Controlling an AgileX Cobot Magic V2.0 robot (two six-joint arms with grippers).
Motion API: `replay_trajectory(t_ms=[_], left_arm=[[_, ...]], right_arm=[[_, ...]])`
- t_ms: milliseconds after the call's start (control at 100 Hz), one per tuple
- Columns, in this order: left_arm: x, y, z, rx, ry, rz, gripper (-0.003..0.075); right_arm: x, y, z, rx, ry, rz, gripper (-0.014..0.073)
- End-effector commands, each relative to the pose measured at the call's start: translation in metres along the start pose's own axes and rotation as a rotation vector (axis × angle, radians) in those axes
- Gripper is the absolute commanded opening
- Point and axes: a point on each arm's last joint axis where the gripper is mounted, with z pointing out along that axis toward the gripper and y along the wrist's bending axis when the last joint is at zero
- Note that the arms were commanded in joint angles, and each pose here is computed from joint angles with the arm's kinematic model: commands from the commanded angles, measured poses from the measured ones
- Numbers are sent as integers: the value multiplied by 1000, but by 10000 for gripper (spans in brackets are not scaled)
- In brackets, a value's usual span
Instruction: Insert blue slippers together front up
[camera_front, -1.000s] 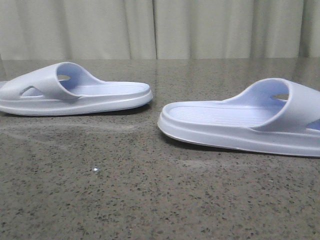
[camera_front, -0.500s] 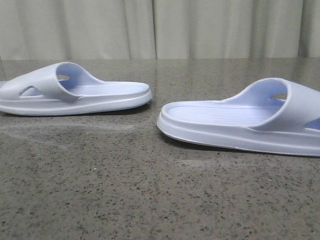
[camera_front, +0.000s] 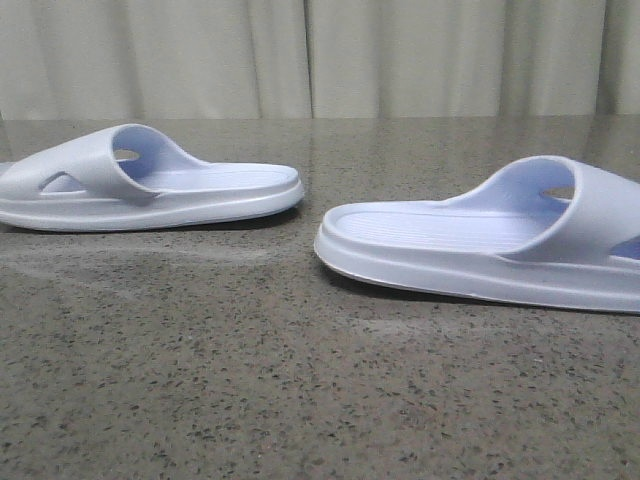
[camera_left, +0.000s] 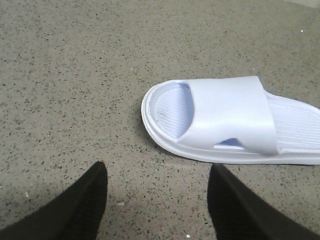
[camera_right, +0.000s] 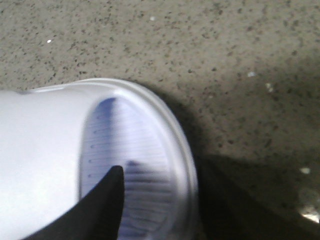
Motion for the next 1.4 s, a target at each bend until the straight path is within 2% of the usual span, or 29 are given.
replay_trajectory(t_ms=[0,80,210,480,720,790,960,1060,1190,1390], left_arm=[[-16,-5,-5,18,-88,-16,391],[-15,-5,-5,20,-84,-18,391],[-15,-5,-5,25,-78,-24,391],[-20,-6,15,55,-8,-67,391],[-44,-10,48,143,115,-139,391],[-50,-7,57,183,140,-176,391],[-59,18,74,245,146,-301,391],[-58,31,83,260,166,-319,391],[-61,35,98,303,218,-299,391],[-59,45,121,295,281,-312,391]], right_arm=[[-9,6,-1,-59,-13,-17,274],[-10,7,1,-63,0,-16,190],[-12,7,0,-65,-6,-18,-111],[-30,14,-9,-70,-67,-49,-102],[-40,17,-15,-60,-84,-100,-102],[-39,16,-15,-45,-80,-122,-102],[-39,14,-15,-30,-74,-142,-102],[-39,14,-15,-30,-74,-142,-102],[-39,14,-15,-28,-78,-142,-102],[-39,14,-15,-28,-78,-142,-102]])
